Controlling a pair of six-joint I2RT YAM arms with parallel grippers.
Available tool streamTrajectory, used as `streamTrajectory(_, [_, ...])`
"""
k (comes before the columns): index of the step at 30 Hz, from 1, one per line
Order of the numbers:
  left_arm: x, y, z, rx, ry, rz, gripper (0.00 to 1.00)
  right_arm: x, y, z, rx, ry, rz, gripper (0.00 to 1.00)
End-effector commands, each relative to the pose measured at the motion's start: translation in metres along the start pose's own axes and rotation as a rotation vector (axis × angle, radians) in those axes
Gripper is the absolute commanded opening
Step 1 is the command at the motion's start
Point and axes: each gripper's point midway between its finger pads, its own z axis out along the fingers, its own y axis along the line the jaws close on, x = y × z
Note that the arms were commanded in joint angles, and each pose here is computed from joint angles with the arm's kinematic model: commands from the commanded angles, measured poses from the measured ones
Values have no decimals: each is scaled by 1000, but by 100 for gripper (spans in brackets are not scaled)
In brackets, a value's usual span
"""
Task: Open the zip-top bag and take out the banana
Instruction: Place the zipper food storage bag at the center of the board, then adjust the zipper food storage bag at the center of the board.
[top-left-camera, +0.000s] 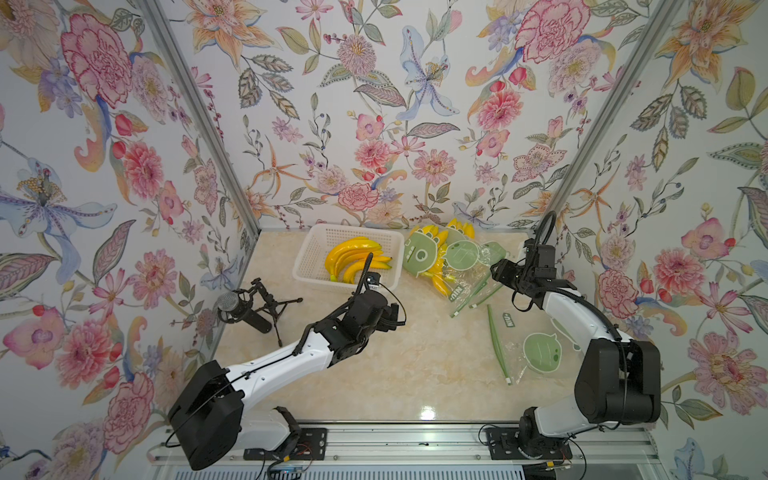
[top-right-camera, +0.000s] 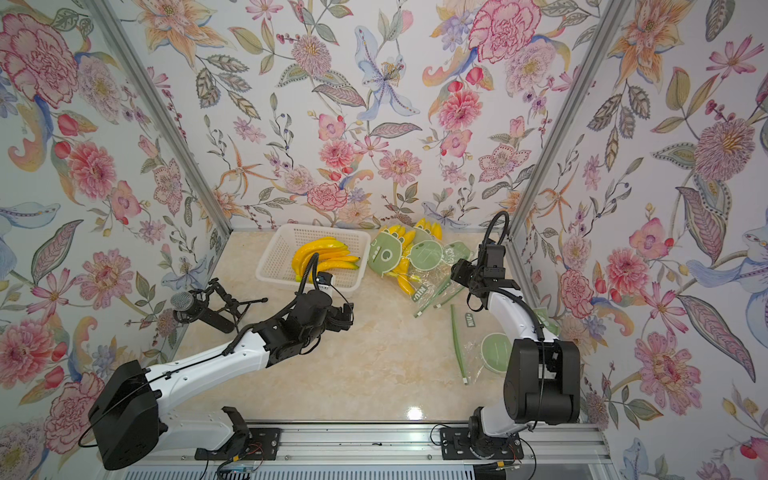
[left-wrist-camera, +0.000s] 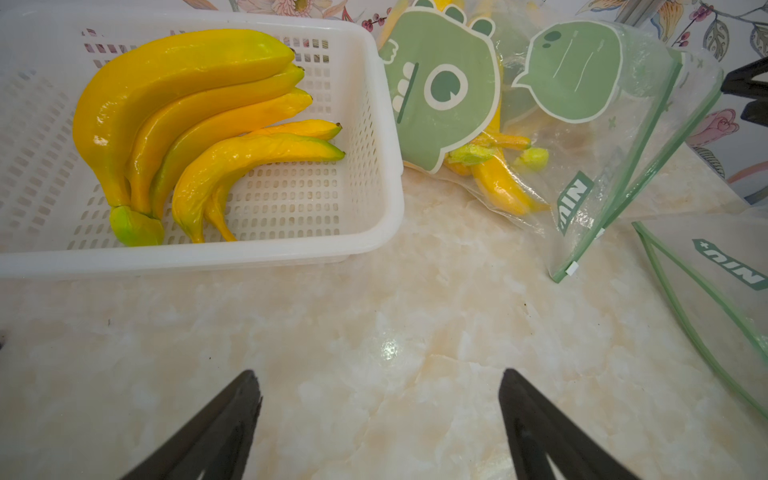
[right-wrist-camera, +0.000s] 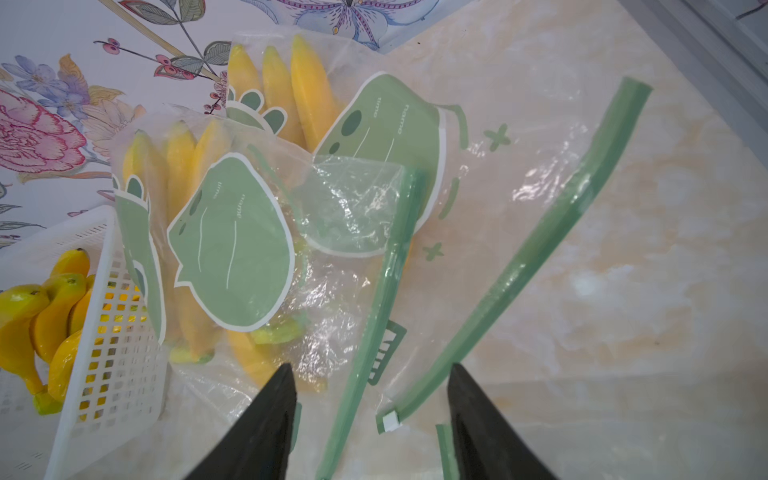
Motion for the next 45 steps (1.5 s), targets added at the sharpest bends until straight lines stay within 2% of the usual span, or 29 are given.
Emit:
streamTrajectory(1, [6,0,2,-19,-17,-13,90,-11,7,16,-46,8,5,54])
streamTrajectory(4, [12,2,3,-24,-9,-13,90,-11,7,29,-57,26,14,52])
streamTrajectory(8, [15,4,4,-35,-1,-2,90,-7,11,41,-81,43,21,43])
streamTrajectory(17, [16,6,4,-43,0,2,90,6,9,64,-75,88,36,34])
streamTrajectory(25, [17,8,2,-53,3,7,90,-3,29,50,-110,46,12,0])
streamTrajectory(30, [18,8,0,-43,6,5,91,0,41,21,-109,-6,-7,0])
streamTrajectory(34, [22,6,1,-28,21,13,91,21,50,-6,-110,-31,-20,0])
streamTrajectory(38, [26,4,3,-19,35,24,91,55,54,-29,-105,-27,0,0])
streamTrajectory(45, [40,-5,5,21,52,27,90,139,54,-62,-104,25,109,0])
